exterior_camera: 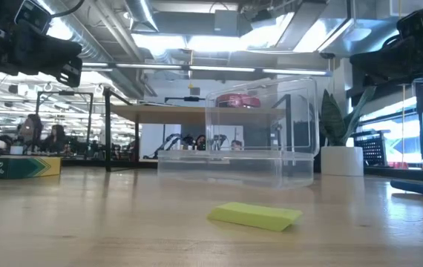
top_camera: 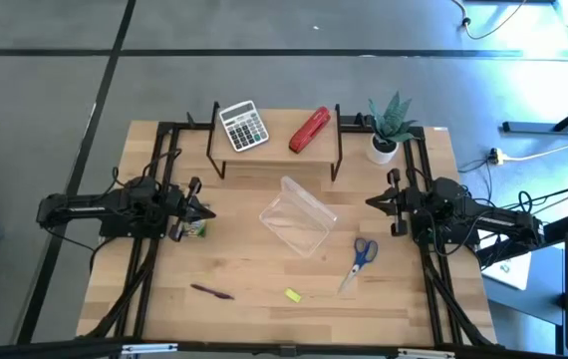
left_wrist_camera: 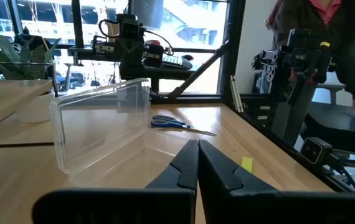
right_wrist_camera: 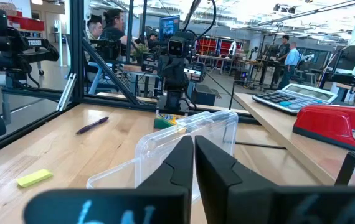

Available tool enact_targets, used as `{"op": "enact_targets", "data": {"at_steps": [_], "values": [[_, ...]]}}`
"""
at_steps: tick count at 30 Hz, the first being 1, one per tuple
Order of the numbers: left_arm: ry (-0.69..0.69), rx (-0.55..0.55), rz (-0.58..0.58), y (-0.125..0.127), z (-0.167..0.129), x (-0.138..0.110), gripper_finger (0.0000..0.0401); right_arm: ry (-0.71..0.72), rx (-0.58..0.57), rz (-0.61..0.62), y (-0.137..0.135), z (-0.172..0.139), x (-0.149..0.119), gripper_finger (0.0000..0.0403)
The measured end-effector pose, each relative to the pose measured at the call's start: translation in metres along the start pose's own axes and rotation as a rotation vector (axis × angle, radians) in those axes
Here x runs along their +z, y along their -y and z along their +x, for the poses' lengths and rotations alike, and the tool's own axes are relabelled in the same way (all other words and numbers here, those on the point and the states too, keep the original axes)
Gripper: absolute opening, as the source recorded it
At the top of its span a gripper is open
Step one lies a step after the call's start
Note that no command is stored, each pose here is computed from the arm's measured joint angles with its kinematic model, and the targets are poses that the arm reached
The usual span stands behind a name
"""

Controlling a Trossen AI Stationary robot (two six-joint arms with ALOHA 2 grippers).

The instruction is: Pack school essentials

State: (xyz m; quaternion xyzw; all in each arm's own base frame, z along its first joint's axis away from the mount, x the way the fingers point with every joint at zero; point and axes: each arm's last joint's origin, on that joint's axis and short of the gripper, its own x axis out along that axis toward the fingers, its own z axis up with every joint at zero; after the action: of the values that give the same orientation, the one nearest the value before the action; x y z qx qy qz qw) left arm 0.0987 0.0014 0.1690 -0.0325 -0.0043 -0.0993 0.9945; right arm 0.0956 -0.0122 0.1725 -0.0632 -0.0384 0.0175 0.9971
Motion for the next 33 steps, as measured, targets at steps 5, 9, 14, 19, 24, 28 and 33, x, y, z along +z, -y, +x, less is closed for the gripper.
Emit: {"op": "enact_targets", "data": {"at_steps": [5,9,14,19,24,28,33], "values": [[0.0,0.0,0.0,0.0,0.0,0.0,0.0,0.007,0.013,0.077,0.0,0.0,0.001,0.002],[0.0,0.001,0.0,0.0,0.0,0.0,0.0,0.088,0.023,0.245,0.0,0.0,0.009,0.002],[0.0,0.0,0.0,0.0,0.0,0.0,0.0,0.266,0.07,0.353,0.001,-0.004,0.026,0.002],[0.0,0.001,0.0,0.0,0.0,0.0,0.0,0.419,0.257,0.386,-0.003,-0.011,0.044,0.002],[-0.001,0.0,0.0,0.0,0.0,0.0,0.0,0.422,0.467,0.436,-0.008,-0.017,0.059,0.0017],[0.0,0.0,0.0,0.0,0.0,0.0,0.0,0.382,0.52,0.446,-0.008,-0.02,0.07,0.0005],[0.0,0.0,0.0,0.0,0.0,0.0,0.0,0.364,0.337,0.377,-0.003,-0.024,0.091,0.0004]]}}
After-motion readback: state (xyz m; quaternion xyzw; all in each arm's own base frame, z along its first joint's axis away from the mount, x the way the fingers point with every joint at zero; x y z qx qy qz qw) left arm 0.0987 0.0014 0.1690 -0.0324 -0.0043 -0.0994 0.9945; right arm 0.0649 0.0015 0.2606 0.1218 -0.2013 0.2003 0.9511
